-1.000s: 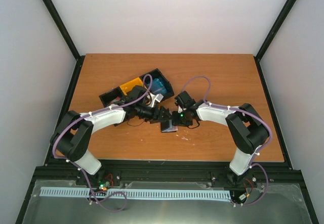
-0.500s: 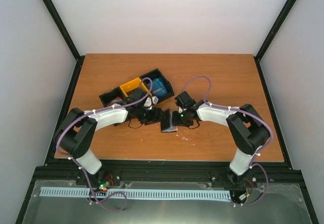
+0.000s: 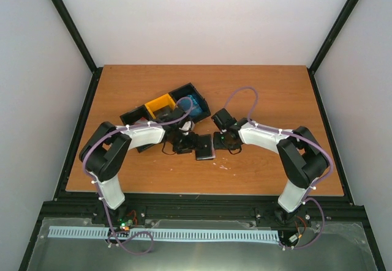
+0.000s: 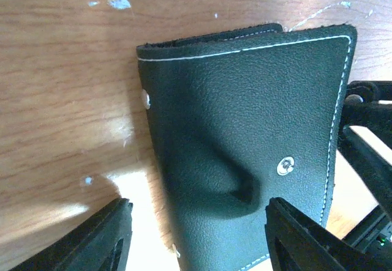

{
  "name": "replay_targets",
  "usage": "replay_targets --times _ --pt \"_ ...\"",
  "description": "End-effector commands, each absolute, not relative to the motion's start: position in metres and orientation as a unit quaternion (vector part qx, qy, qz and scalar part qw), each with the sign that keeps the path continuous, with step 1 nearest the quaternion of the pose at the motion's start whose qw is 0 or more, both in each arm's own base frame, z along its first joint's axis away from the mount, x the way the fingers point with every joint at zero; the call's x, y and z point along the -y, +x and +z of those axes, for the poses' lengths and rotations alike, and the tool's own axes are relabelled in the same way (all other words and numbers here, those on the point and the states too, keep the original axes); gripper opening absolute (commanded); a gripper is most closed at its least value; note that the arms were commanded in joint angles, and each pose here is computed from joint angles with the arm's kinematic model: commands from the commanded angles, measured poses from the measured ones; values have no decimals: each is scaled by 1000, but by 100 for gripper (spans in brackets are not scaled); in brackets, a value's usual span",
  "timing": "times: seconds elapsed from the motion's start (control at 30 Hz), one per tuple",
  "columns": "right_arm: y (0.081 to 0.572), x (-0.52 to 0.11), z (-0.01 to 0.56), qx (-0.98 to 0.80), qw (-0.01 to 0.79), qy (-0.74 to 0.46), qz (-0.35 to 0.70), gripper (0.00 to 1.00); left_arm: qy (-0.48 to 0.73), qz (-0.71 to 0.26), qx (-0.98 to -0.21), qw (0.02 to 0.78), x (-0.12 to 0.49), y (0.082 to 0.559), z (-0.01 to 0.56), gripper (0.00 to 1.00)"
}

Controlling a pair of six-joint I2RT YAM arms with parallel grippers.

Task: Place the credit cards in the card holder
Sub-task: Close the card holder at the center of the board.

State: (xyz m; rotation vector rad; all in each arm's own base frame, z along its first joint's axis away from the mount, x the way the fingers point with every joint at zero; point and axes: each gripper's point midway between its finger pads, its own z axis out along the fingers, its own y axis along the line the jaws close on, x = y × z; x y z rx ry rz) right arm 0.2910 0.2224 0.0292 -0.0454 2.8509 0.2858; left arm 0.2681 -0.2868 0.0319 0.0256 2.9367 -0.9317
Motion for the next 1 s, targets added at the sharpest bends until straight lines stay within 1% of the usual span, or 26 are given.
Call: replay_targets --times 0.0,0.03,0.1,0.3,0.37,0.47,0.77,0.83,0.97 --pt "301 -215 47 -983 165 -1 80 38 -9 -240 -971 1 278 256 9 61" --pt "302 -216 47 -983 166 -2 81 36 -11 -232 -973 -1 277 256 6 61" --pt "301 -216 48 -984 162 -2 79 28 -16 -214 -977 -8 274 254 2 59" --pt "299 -220 47 -984 151 -7 89 16 -26 -168 -985 -23 264 250 -11 52" --pt "298 -226 50 -983 153 -13 106 11 -27 -166 -985 -28 264 248 -13 48" --pt "300 -241 56 -975 159 -31 149 3 -25 -170 -985 -30 265 247 -14 48" --pt "284 -292 74 -939 138 -91 301 3 -17 -200 -979 -32 277 248 -11 49" --pt "281 -297 74 -935 129 -90 319 3 -13 -202 -979 -30 278 249 -11 49" --pt "280 -300 67 -935 115 -81 325 3 -8 -213 -977 -25 282 251 -9 48"
